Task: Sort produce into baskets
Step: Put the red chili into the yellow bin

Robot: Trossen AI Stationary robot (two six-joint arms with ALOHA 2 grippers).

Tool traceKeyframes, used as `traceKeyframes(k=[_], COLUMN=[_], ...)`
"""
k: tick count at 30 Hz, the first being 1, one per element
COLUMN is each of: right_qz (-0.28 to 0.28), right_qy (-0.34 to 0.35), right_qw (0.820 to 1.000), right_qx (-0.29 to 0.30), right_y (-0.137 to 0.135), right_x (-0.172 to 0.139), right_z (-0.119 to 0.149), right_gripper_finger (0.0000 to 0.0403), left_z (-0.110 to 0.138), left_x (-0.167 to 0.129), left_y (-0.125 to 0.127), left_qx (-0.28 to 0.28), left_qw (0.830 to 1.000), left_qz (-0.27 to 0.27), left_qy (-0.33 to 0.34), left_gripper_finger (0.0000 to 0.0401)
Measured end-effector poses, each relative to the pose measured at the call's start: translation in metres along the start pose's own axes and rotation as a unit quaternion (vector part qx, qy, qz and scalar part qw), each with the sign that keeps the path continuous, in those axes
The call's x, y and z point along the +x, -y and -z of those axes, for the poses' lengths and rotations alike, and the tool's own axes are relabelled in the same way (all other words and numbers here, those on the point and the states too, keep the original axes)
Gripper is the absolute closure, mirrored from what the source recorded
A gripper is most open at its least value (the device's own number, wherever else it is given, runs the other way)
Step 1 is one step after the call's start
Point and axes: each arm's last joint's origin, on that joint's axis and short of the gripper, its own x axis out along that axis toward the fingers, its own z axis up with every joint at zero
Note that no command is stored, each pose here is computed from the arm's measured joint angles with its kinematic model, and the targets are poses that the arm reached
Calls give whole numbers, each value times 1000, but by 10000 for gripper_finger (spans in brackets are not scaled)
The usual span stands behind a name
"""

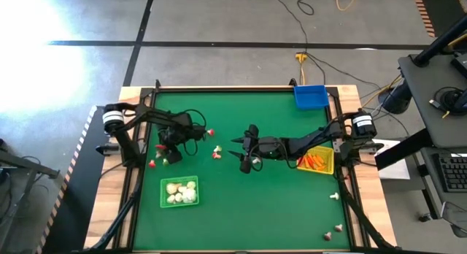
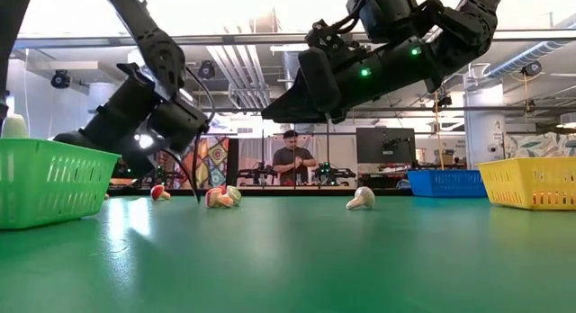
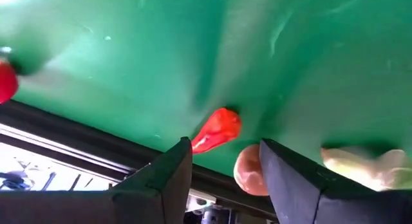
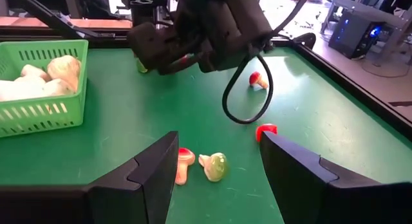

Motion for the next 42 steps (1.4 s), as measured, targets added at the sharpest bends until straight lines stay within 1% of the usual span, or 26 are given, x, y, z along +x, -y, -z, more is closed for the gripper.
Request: traceKeyframes(k=[4, 8, 11, 13, 17, 19, 21, 23, 25, 26, 28, 29, 31, 32, 33, 34, 35, 37, 40, 42], right_qz=[0, 0, 0, 0, 0, 0, 0, 0, 0, 0, 0, 0, 0, 1, 1, 1, 1, 1, 6, 8], right_qy=[0, 1, 1, 1, 1, 1, 1, 1, 1, 1, 1, 2, 4, 5, 4, 4, 4, 4, 3, -4], right_qw=[1000, 1000, 1000, 1000, 1000, 1000, 1000, 1000, 1000, 1000, 1000, 1000, 1000, 1000, 1000, 1000, 1000, 1000, 1000, 1000], right_qx=[0, 0, 0, 0, 0, 0, 0, 0, 0, 0, -2, -2, -2, -1, -1, -1, -2, -2, -4, -8], right_y=[0, 0, 0, 0, 0, 0, 0, 0, 0, 0, 0, 0, 0, 1, 1, 1, 1, 1, 2, 2], right_x=[0, 0, 0, 0, 0, 0, 0, 0, 0, 0, 0, 0, 0, 0, 0, 0, 0, 0, 0, 0], right_z=[0, 0, 0, 0, 0, 0, 0, 0, 0, 0, 0, -1, -1, -1, -1, -1, -1, -1, -1, 1], right_gripper_finger=[191, 191, 191, 191, 191, 191, 191, 191, 191, 191, 191, 191, 191, 191, 191, 191, 191, 191, 191, 191], left_z=[-4, -10, -11, -11, -9, -8, -6, -2, 6, 9, 12, 13, 12, 12, 11, 10, 7, -2, -23, -39], left_x=[6, 10, 11, 11, 9, 6, 0, -12, -24, -33, -53, -64, -83, -92, -99, -103, -106, -111, -118, -117], left_y=[2, 3, 4, 4, 4, 4, 3, 4, 5, 5, 6, 6, 7, 8, 8, 9, 9, 11, 15, 20], left_qx=[16, 27, 36, 37, 32, 17, -5, -20, -23, -27, -35, -39, -54, -60, -57, -50, -46, -42, -34, -32], left_qw=[1000, 1000, 999, 999, 999, 1000, 999, 998, 995, 992, 979, 969, 937, 917, 901, 887, 874, 852, 816, 802], left_qz=[0, 1, 2, 3, 6, 0, -6, -6, -1, 3, 19, 27, 53, 74, 99, 124, 137, 143, 147, 150], left_qy=[-15, -13, -15, -15, -7, 5, 31, 66, 96, 123, 198, 243, 341, 387, 418, 442, 463, 501, 558, 577], left_gripper_finger=[236, 237, 248, 268, 334, 370, 390, 388, 381, 381, 382, 384, 388, 389, 390, 390, 390, 391, 391, 391])
